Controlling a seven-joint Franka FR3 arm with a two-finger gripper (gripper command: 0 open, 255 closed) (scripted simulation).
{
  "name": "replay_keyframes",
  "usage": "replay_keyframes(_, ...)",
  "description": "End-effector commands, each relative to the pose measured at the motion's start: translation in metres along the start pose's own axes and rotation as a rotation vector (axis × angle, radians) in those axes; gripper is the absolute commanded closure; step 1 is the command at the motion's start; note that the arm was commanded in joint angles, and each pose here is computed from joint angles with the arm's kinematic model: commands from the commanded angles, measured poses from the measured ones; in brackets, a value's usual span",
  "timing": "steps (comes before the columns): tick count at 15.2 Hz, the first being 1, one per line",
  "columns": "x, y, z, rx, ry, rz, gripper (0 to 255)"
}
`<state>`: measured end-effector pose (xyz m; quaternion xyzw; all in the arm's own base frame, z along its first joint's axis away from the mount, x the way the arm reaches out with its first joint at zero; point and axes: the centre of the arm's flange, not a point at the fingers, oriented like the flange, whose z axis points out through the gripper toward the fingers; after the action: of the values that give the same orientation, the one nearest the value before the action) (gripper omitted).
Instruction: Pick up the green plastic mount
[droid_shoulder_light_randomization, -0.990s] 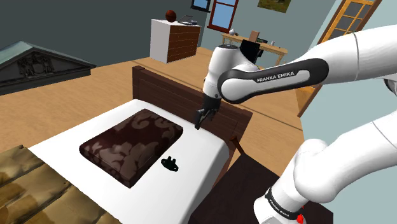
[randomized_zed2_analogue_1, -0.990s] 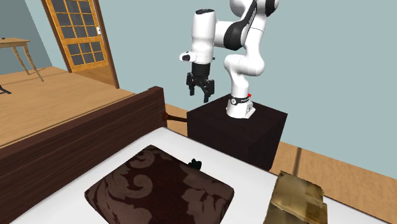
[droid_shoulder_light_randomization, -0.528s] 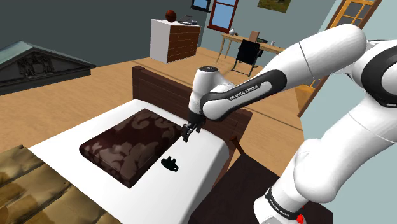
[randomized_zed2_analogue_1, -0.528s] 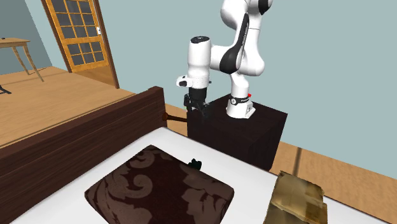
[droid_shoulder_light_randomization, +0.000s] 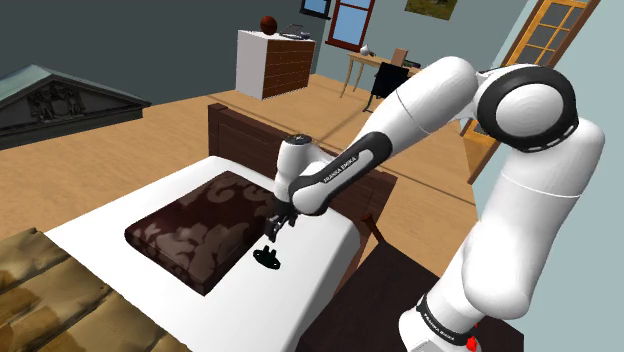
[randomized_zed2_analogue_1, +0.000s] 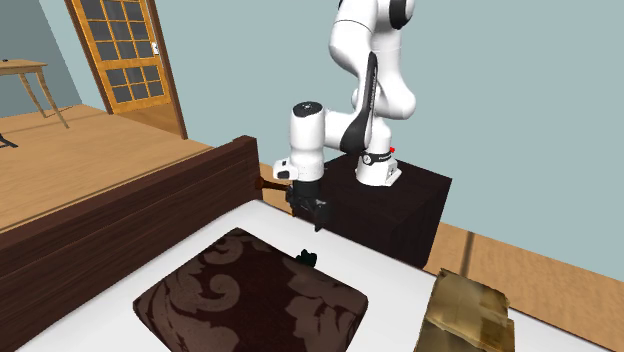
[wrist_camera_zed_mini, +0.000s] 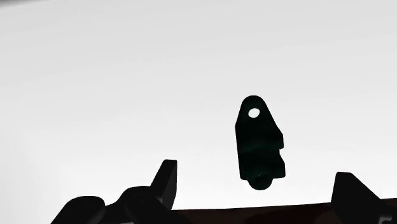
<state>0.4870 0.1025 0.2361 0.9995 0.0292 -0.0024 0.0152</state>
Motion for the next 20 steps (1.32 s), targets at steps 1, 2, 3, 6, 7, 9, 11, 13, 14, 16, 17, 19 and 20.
replay_keyframes(1, 0.008, -0.004, 0.025, 0.003, -0.007, -0.01, 0)
replay_keyframes(2, 0.012, -0.008, 0.037, 0.004, -0.01, -0.015, 0)
replay_keyframes(3, 0.017, -0.011, 0.049, 0.005, -0.013, -0.02, 0)
replay_keyframes(6, 0.03, -0.021, 0.083, 0.008, -0.023, -0.034, 0)
replay_keyframes(7, 0.03, -0.021, 0.088, 0.008, -0.023, -0.034, 0)
replay_keyframes(9, 0.03, -0.021, 0.099, 0.008, -0.023, -0.034, 0)
replay_keyframes(11, 0.03, -0.022, 0.109, 0.008, -0.023, -0.034, 0)
replay_keyframes(13, 0.03, -0.022, 0.12, 0.008, -0.023, -0.034, 0)
replay_keyframes(14, 0.03, -0.022, 0.123, 0.008, -0.023, -0.034, 0)
replay_keyframes(16, 0.03, -0.022, 0.123, 0.008, -0.023, -0.034, 255)
replay_keyframes(17, 0.03, -0.022, 0.123, 0.008, -0.023, -0.034, 255)
replay_keyframes(19, 0.03, -0.022, 0.123, 0.008, -0.023, -0.034, 255)
replay_keyframes(20, 0.03, -0.022, 0.123, 0.008, -0.023, -0.034, 255)
